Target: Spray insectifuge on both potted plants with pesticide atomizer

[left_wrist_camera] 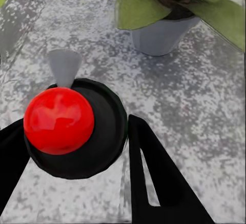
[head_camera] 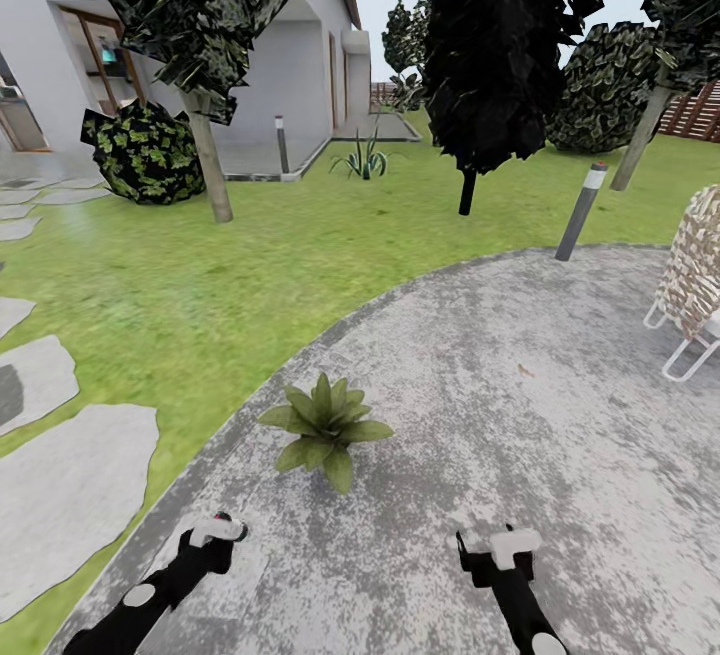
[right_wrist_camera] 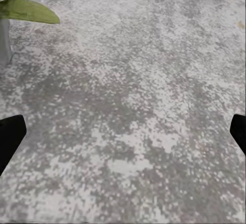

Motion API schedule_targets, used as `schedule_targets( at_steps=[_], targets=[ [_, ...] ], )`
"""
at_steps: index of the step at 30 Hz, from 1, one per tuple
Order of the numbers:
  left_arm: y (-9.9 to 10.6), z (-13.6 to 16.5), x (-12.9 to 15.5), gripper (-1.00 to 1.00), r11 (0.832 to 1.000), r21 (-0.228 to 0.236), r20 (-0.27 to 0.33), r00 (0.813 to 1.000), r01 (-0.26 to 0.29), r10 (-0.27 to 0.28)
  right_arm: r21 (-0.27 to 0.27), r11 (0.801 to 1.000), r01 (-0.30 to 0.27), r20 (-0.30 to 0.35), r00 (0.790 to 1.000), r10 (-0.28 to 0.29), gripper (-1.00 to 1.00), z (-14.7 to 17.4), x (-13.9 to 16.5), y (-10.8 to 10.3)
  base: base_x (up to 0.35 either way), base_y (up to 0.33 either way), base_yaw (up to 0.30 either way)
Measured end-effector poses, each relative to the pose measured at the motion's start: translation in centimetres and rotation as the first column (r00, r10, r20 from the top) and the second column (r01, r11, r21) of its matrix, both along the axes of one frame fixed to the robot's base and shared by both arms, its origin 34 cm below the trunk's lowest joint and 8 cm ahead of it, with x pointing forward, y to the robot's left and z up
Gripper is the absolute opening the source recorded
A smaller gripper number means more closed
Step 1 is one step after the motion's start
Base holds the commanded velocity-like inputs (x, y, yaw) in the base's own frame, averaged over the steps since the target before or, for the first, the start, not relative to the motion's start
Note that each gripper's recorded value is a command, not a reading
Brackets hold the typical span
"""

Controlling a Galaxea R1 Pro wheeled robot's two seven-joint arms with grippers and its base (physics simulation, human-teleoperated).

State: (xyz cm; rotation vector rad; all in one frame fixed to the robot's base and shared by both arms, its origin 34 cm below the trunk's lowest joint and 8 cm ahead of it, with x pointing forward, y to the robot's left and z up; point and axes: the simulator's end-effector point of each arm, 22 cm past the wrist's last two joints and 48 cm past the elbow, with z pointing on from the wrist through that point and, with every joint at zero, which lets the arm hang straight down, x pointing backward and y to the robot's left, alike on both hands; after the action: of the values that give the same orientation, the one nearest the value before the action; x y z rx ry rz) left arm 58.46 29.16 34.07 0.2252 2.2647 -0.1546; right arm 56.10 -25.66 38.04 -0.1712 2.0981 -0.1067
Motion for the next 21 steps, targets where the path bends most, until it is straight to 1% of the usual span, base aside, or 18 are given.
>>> schedule_targets(
  at_steps=[1,2,3,4,5,6,8,9,11,13,14,15,16,17,19,21],
  targets=[
    [0.9,0.2,-0.2,-1.00,1.000,-0.005,-0.007,0.999,0.031,-0.031,-0.012,0.999,-0.034,-0.002,0.999,0.034,1.00,0.0,0.0,0.6,0.000,0.000,0.000],
    [1.3,0.2,-0.4,-1.00,0.999,-0.007,-0.013,0.999,0.049,-0.049,-0.019,0.998,-0.055,-0.003,0.998,0.055,1.00,-0.1,-0.1,0.9,0.000,0.000,0.000],
    [1.9,0.4,-0.7,-1.00,0.997,-0.018,-0.026,0.996,0.080,-0.081,-0.032,0.994,-0.101,-0.007,0.995,0.101,1.00,-0.1,-0.1,1.7,0.000,0.000,0.000],
    [2.5,0.4,-1.2,-1.00,0.993,-0.029,-0.044,0.992,0.115,-0.117,-0.041,0.987,-0.155,-0.015,0.988,0.154,1.00,-0.2,-0.3,2.7,0.000,0.000,0.000],
    [2.9,0.4,-2.2,-1.00,0.984,-0.048,-0.075,0.982,0.172,-0.175,-0.046,0.968,-0.245,-0.029,0.969,0.244,1.00,-0.4,-0.6,4.3,0.000,0.000,0.000],
    [3.1,0.4,-2.6,-1.00,0.980,-0.053,-0.085,0.977,0.194,-0.198,-0.043,0.960,-0.278,-0.034,0.960,0.276,1.00,-0.5,-0.8,5.0,0.000,0.000,0.000],
    [3.2,0.5,-3.8,-1.00,0.957,-0.068,-0.118,0.951,0.280,-0.287,-0.023,0.921,-0.389,-0.058,0.920,0.387,1.00,-0.8,-1.6,7.2,0.000,0.000,0.000],
    [3.1,0.6,-4.1,-1.00,0.950,-0.070,-0.125,0.942,0.305,-0.312,-0.016,0.911,-0.413,-0.063,0.909,0.411,1.00,-0.9,-1.9,7.7,0.000,0.000,0.000],
    [2.4,0.7,-5.0,-1.00,0.912,-0.062,-0.150,0.899,0.406,-0.411,0.015,0.871,-0.490,-0.075,0.868,0.490,1.00,-0.9,-2.4,9.4,0.000,0.000,0.000],
    [1.7,0.5,-6.0,-1.00,0.867,-0.051,-0.183,0.848,0.496,-0.497,0.048,0.832,-0.553,-0.075,0.829,0.555,1.00,-0.6,-2.5,10.9,0.000,0.000,0.000],
    [1.6,0.4,-6.2,-1.00,0.855,-0.049,-0.194,0.835,0.516,-0.515,0.056,0.822,-0.567,-0.075,0.818,0.570,1.00,-0.5,-2.5,11.3,0.000,0.000,0.000],
    [1.4,0.3,-6.7,-1.00,0.835,-0.045,-0.216,0.810,0.549,-0.545,0.074,0.801,-0.594,-0.078,0.797,0.598,1.00,-0.3,-2.5,11.9,0.000,0.000,0.000],
    [1.2,0.2,-7.2,-1.00,0.818,-0.047,-0.239,0.789,0.573,-0.566,0.093,0.778,-0.621,-0.086,0.774,0.627,1.00,-0.2,-2.6,12.5,0.000,0.000,0.000],
    [1.2,0.1,-7.3,-1.00,0.812,-0.049,-0.251,0.780,0.582,-0.574,0.102,0.765,-0.635,-0.092,0.760,0.643,1.00,-0.2,-2.6,12.9,0.000,0.000,0.000],
    [0.9,0.3,-7.5,-1.00,0.795,-0.057,-0.282,0.754,0.604,-0.593,0.130,0.710,-0.691,-0.122,0.700,0.704,1.00,0.1,-2.4,13.9,0.000,0.000,0.000],
    [0.5,1.0,-7.1,-1.00,0.782,-0.063,-0.293,0.737,0.621,-0.609,0.146,0.660,-0.736,-0.144,0.645,0.751,1.00,0.7,-1.8,14.6,0.000,0.000,0.000]
  ],
)
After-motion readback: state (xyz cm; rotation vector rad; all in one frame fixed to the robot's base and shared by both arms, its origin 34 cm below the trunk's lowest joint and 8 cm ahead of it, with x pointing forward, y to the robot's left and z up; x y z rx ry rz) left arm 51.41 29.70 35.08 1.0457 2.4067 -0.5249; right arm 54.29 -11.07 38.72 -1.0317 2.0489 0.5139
